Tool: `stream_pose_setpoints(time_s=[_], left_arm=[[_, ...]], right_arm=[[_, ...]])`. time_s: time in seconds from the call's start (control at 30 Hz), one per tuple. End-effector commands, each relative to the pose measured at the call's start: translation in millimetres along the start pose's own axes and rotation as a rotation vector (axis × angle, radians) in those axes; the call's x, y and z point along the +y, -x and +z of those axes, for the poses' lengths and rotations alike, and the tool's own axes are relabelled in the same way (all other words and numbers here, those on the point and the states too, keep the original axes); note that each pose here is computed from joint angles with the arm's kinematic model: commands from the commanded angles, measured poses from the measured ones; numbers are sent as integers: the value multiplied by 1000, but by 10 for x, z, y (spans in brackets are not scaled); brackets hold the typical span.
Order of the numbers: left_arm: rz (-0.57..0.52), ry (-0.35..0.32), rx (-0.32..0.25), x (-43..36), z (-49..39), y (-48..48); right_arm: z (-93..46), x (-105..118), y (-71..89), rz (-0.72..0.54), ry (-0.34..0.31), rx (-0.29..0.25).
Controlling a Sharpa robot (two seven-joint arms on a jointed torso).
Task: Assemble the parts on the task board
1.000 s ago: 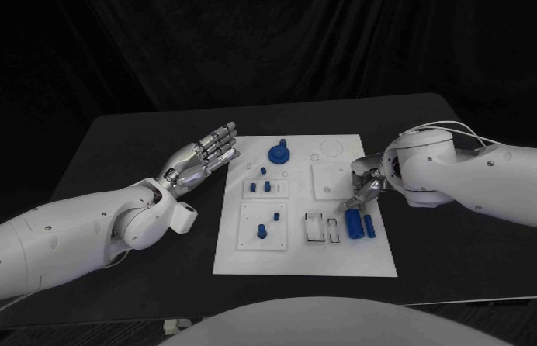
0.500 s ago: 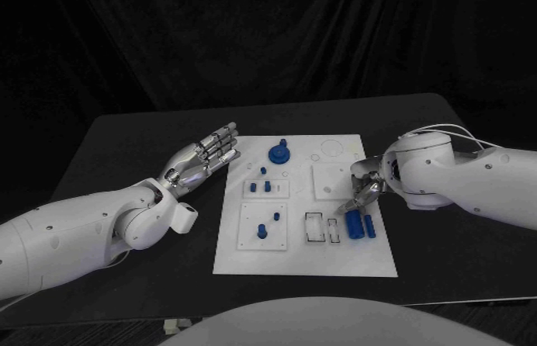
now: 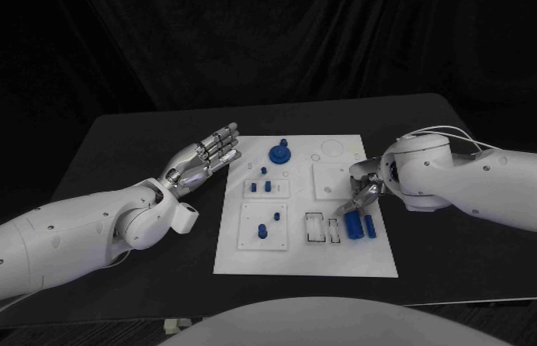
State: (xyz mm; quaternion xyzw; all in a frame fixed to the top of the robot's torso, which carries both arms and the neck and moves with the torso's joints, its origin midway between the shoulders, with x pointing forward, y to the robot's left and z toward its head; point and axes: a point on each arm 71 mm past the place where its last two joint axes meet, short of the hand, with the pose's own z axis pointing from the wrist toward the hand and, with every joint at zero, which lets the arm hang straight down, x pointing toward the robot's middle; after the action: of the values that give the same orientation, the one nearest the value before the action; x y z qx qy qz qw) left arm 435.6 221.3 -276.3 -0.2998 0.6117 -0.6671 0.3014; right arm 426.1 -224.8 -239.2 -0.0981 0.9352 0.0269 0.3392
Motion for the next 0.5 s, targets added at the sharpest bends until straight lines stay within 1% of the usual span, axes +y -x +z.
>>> stream_pose_setpoints(time_s=[0.03, 0.5], left_arm=[[-15, -47, 7, -29, 6, -19], [-18, -42, 10, -19, 9, -28]], right_arm=[[6, 1, -8, 7, -12, -4], [13, 23, -17, 20, -3, 5]])
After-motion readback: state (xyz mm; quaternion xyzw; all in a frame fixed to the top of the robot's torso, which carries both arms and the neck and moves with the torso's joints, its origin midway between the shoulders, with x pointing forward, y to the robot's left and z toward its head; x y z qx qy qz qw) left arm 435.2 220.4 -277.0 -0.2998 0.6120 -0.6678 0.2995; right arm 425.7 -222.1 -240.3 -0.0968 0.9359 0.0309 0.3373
